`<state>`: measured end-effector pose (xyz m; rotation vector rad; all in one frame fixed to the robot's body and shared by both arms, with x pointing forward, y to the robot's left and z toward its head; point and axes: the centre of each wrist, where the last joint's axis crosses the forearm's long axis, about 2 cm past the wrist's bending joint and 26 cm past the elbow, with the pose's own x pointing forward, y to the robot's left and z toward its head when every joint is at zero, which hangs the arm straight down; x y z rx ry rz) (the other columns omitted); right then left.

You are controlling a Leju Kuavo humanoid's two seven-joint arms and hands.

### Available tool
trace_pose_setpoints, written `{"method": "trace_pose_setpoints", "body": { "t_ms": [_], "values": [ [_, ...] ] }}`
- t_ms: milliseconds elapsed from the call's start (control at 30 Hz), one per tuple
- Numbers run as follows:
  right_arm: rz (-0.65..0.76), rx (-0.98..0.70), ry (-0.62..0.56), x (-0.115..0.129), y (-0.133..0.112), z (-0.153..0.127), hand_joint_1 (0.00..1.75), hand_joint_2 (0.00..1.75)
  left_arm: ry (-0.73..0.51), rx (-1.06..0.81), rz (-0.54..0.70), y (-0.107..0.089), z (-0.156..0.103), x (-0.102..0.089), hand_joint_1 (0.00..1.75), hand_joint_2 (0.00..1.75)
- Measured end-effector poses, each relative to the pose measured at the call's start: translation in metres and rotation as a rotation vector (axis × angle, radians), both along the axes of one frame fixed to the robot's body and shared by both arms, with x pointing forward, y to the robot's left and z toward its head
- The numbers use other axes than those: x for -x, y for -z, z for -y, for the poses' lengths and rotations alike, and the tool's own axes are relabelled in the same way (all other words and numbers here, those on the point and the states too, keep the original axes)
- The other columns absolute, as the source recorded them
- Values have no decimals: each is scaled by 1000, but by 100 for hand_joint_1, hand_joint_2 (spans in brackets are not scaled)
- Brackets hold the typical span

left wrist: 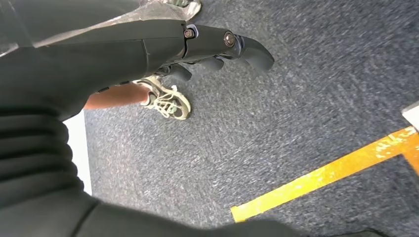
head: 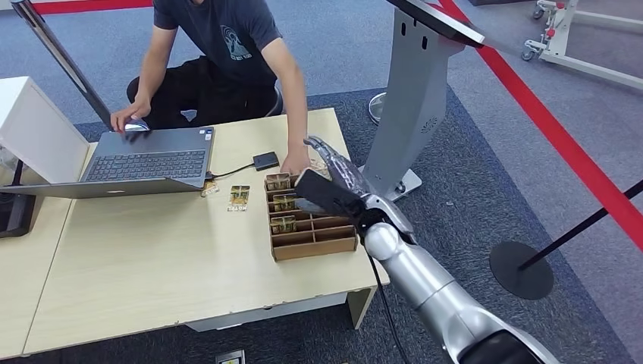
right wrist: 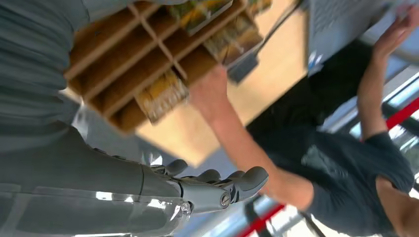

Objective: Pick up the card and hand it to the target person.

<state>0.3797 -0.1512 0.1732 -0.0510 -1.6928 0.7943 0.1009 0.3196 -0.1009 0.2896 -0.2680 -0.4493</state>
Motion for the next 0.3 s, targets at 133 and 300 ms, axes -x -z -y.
{"method": "trace_pose_setpoints", "body": {
  "t_ms": [133, 300],
  "values": [
    [-199, -235, -95, 20, 17, 28, 0, 175, -4, 0, -8, 1, -2, 7, 0, 0],
    [-284, -323, -133, 45, 31, 63, 0, 175, -3, 1, -6, 2, -4, 10, 0, 0]
  ]
}}
